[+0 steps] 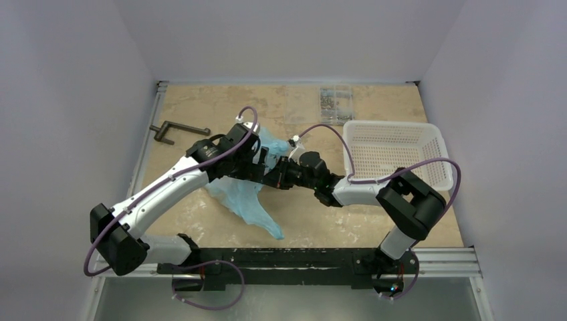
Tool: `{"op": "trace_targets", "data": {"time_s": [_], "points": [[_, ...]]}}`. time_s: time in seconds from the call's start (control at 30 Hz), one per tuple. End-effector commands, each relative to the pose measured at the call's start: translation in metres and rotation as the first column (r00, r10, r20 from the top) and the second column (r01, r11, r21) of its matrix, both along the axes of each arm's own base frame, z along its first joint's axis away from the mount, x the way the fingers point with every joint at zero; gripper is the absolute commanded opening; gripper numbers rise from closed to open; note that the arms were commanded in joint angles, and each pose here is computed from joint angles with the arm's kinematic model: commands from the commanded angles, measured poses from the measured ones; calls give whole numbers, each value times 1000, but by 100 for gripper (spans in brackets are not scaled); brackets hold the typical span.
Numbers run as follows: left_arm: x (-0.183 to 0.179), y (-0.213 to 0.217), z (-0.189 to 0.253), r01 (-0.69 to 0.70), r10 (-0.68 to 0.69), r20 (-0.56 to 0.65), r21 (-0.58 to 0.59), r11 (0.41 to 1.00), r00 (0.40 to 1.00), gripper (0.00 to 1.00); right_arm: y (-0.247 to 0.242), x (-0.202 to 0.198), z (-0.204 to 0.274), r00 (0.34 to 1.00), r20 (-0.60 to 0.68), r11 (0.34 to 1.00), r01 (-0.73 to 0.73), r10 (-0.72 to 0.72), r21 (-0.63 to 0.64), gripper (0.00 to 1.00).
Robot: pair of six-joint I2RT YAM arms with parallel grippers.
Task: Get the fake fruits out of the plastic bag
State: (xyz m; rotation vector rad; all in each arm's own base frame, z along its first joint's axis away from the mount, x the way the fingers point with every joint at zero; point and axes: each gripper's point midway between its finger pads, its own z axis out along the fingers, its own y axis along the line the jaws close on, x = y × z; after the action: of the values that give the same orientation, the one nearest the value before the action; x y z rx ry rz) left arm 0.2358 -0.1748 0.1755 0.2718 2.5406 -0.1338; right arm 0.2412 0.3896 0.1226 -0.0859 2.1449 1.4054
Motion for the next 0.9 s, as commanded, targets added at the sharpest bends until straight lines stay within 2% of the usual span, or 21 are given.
{"op": "trace_targets", "data": {"time_s": [0.0,0.1,0.2,0.3,0.37,0.47,0.63,0.77,0.87], "points": [[8,-11,-1,7,-6,19,-31,1000,1000,93,5,-4,30,997,73,997,-32,28,66,0],[11,-4,-6,-15,15,22,17,1000,1000,74,5,-5,30,997,75,998,-32,28,62,0],[17,9,-4,-49,45,46,89,995,998,43,3,-5,27,997,76,999,-24,21,47,0],[21,26,8,-80,67,94,148,986,993,20,-7,-4,14,998,62,1000,23,-23,-2,0],[23,40,19,-116,97,125,154,981,987,0,-17,-3,3,997,52,997,66,-64,-40,0],[24,62,40,-172,152,181,99,980,972,0,-34,-2,-14,992,35,987,125,-122,-102,0],[23,93,80,-221,230,264,-61,973,937,0,-64,-6,-47,974,-10,956,219,-225,-194,0],[19,115,101,-257,260,305,-50,965,916,0,-80,-15,-68,964,-44,944,247,-263,-220,0],[17,120,100,-266,268,296,-51,963,917,0,-81,-20,-75,967,-54,947,231,-249,-223,0]]}}
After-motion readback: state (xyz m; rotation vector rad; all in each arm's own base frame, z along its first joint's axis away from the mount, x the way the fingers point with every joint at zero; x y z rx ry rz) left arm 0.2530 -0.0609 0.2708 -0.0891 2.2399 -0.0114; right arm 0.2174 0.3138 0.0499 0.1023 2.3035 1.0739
